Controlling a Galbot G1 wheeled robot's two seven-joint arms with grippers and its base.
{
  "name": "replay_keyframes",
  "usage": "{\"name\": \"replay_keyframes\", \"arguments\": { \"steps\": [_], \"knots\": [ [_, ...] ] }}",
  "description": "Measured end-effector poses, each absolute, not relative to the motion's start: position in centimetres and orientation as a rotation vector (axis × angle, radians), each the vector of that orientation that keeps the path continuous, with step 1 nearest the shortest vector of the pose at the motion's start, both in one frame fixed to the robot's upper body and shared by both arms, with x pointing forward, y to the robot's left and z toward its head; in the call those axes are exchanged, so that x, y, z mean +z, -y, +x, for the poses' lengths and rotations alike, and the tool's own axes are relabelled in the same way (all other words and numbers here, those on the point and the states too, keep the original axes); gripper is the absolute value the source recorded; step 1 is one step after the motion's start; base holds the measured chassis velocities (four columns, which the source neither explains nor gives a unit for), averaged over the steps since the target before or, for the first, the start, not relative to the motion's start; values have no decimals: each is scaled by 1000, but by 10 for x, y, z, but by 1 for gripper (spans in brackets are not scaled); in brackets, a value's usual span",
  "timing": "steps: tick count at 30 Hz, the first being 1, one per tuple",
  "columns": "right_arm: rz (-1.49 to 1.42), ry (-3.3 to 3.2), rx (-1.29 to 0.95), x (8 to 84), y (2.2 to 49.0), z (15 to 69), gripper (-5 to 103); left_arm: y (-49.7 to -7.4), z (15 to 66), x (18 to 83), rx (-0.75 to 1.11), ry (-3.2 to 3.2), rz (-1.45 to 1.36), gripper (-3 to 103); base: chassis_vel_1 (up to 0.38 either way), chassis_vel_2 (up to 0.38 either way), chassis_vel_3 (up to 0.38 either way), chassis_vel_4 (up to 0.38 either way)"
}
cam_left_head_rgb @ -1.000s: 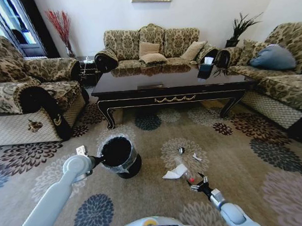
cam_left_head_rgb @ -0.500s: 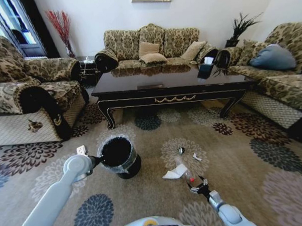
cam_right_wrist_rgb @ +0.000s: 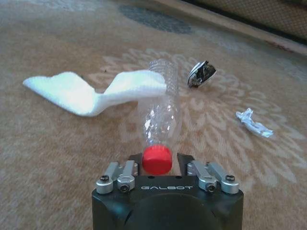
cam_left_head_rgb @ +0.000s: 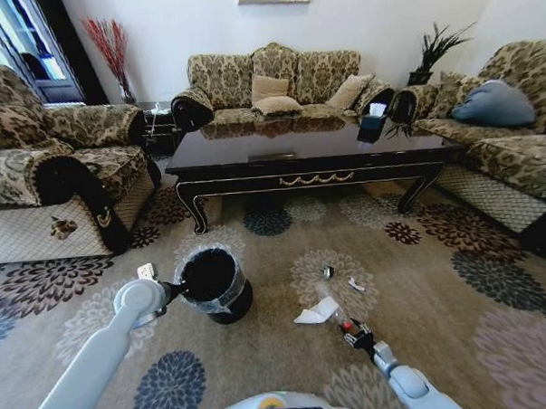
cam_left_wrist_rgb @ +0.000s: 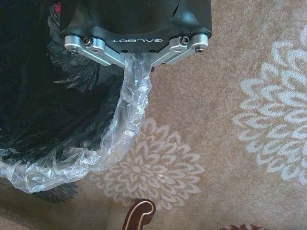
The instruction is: Move to the front of the table and pick up the trash from the floor, then place it into the trash bin.
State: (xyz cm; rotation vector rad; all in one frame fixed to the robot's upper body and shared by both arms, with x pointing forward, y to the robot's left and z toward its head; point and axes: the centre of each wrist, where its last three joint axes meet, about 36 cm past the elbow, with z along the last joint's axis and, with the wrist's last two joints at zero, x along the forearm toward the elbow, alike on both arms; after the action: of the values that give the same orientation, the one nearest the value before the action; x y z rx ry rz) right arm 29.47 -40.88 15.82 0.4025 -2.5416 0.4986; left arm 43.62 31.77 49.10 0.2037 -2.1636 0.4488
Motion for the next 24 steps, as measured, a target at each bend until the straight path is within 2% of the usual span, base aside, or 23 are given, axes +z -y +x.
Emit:
{"name": "replay_keyframes", "arguments": {
  "steps": [2, 4, 24],
  "knots": [
    [403, 2537, 501, 157, 409, 294, 32, -318, 436, 491, 451, 2163, 204, 0, 0, 0, 0, 0],
    [402, 2538, 501, 157, 409, 293, 29, -318, 436, 491, 453, 2163, 205, 0, 0, 0, 0, 0],
    [325, 2637, 540, 193, 425, 297, 28, -311, 435, 492, 458, 2168, 183, 0, 0, 0, 0, 0]
  ]
}}
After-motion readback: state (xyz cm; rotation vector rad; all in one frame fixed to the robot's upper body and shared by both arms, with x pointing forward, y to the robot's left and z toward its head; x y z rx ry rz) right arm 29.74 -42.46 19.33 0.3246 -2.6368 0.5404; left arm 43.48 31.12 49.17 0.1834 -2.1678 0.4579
